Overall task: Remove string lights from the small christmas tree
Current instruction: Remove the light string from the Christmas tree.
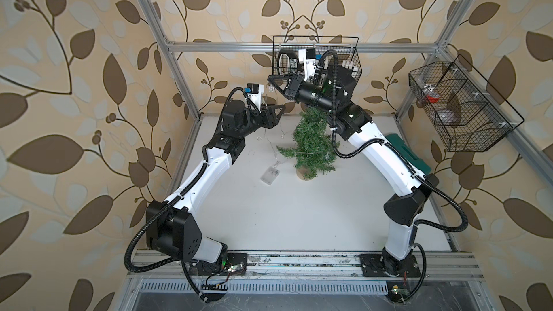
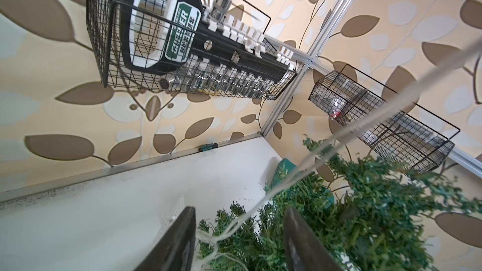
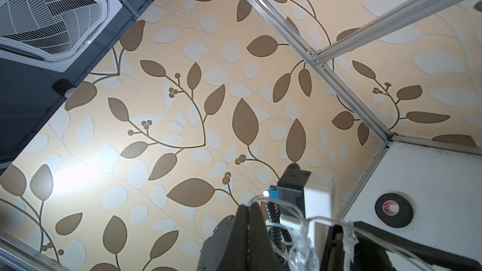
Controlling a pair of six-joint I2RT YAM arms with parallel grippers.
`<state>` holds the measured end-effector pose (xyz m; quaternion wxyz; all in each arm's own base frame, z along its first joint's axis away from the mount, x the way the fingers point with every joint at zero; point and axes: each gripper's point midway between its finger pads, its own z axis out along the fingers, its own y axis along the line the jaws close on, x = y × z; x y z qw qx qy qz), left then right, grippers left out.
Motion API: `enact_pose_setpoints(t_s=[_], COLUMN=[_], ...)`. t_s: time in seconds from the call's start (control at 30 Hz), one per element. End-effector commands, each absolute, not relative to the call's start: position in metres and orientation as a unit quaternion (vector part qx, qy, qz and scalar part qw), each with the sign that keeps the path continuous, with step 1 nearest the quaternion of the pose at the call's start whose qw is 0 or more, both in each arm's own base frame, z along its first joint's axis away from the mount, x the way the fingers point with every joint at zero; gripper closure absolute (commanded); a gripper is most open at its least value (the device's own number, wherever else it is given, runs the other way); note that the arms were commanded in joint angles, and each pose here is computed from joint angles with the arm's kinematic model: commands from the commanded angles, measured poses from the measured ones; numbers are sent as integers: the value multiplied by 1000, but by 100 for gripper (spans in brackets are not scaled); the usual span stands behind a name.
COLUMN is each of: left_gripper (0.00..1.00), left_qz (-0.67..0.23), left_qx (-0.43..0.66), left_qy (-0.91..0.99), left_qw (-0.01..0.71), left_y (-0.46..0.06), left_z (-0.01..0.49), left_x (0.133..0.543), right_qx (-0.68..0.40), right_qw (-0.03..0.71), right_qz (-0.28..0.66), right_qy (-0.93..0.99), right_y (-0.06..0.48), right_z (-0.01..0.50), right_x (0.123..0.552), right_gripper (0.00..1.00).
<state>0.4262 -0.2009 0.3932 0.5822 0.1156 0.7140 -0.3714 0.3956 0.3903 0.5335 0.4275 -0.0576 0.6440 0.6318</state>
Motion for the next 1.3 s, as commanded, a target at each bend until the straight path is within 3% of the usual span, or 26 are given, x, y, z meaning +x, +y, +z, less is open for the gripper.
enact_pose_setpoints(t_s=[0.0,0.1,0.27,0.5,0.57,0.7,0.93,1.0,1.1,1.27], left_gripper=[46,50,66,71,77,100,100,100,100,100], left_qz=[-357,-354,-360,-358,-356,-343,-287,-275,-263,-240], left_qx=[134,132,129,128,128,124,82,73,68,53], left_qy=[667,666,669,672,674,688,731,749,760,779], left_qw=[640,643,637,636,635,628,613,598,591,576], left_y=[-200,-201,-204,-205,-205,-202,-178,-174,-164,-146], left_z=[437,435,430,427,427,424,414,405,418,431], left_x=[424,431,437,444,446,447,441,440,420,390], right_qx=[-72,-72,-69,-67,-67,-60,-36,-27,-21,-27], right_qw=[429,426,428,426,426,427,443,445,449,457], right_qz=[639,637,636,638,637,633,611,604,599,591], right_qy=[634,639,639,638,639,643,655,661,663,664], right_y=[387,387,386,386,386,384,371,365,358,350], right_z=[545,540,537,537,536,532,529,527,528,536], right_x=[380,380,381,384,385,389,403,409,412,411], right_gripper=[100,100,100,100,100,100,91,85,67,58])
